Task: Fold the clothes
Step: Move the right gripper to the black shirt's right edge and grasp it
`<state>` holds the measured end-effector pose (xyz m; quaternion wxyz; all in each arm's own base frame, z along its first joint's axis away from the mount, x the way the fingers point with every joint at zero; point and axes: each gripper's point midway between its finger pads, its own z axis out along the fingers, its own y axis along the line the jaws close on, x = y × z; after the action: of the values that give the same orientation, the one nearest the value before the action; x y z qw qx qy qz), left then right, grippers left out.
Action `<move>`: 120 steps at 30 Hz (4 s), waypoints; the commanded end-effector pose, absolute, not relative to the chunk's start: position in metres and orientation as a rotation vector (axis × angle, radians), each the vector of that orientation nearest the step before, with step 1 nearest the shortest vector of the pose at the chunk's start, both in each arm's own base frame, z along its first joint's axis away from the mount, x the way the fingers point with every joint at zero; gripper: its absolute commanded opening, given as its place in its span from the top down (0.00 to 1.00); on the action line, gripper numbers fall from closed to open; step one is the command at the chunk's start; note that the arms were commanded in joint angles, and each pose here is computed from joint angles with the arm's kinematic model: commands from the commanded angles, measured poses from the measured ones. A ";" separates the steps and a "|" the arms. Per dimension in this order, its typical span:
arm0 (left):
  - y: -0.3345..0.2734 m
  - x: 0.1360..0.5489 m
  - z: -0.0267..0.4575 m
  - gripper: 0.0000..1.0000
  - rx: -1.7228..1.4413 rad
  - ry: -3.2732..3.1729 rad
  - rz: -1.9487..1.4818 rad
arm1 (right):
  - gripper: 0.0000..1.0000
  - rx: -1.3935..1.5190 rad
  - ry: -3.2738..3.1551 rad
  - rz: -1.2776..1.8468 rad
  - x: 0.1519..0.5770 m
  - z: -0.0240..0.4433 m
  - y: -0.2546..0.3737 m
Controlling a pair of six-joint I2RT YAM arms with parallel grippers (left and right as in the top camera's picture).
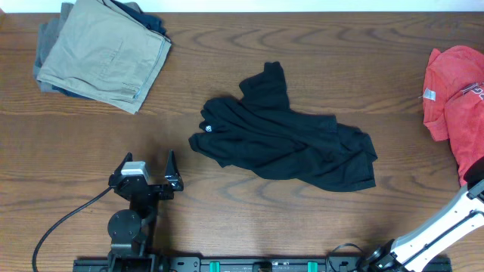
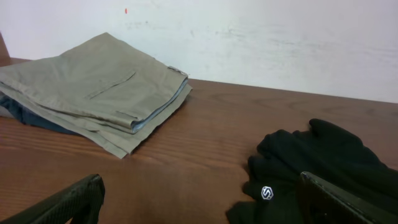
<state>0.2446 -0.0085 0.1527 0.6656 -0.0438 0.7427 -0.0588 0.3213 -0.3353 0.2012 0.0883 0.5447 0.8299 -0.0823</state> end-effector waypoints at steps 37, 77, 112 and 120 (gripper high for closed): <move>-0.004 0.244 0.137 0.02 -0.126 1.723 -0.114 | 0.01 -0.034 3.020 -0.122 0.422 0.179 0.131; -0.004 0.244 0.137 0.02 -0.126 1.723 -0.114 | 0.01 -0.118 3.288 0.119 0.283 0.068 0.153; -0.006 0.244 0.137 0.02 -0.121 1.723 -0.122 | 0.99 0.100 3.194 0.052 0.286 0.096 0.108; -0.023 0.244 0.134 0.02 -0.112 1.742 -0.260 | 0.99 -0.030 3.048 0.103 0.250 0.164 0.115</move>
<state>0.2446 -0.0118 0.1523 0.6637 -0.0431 0.7434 -0.0708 0.2542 0.1119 0.1440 0.0136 0.0032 0.9993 0.0334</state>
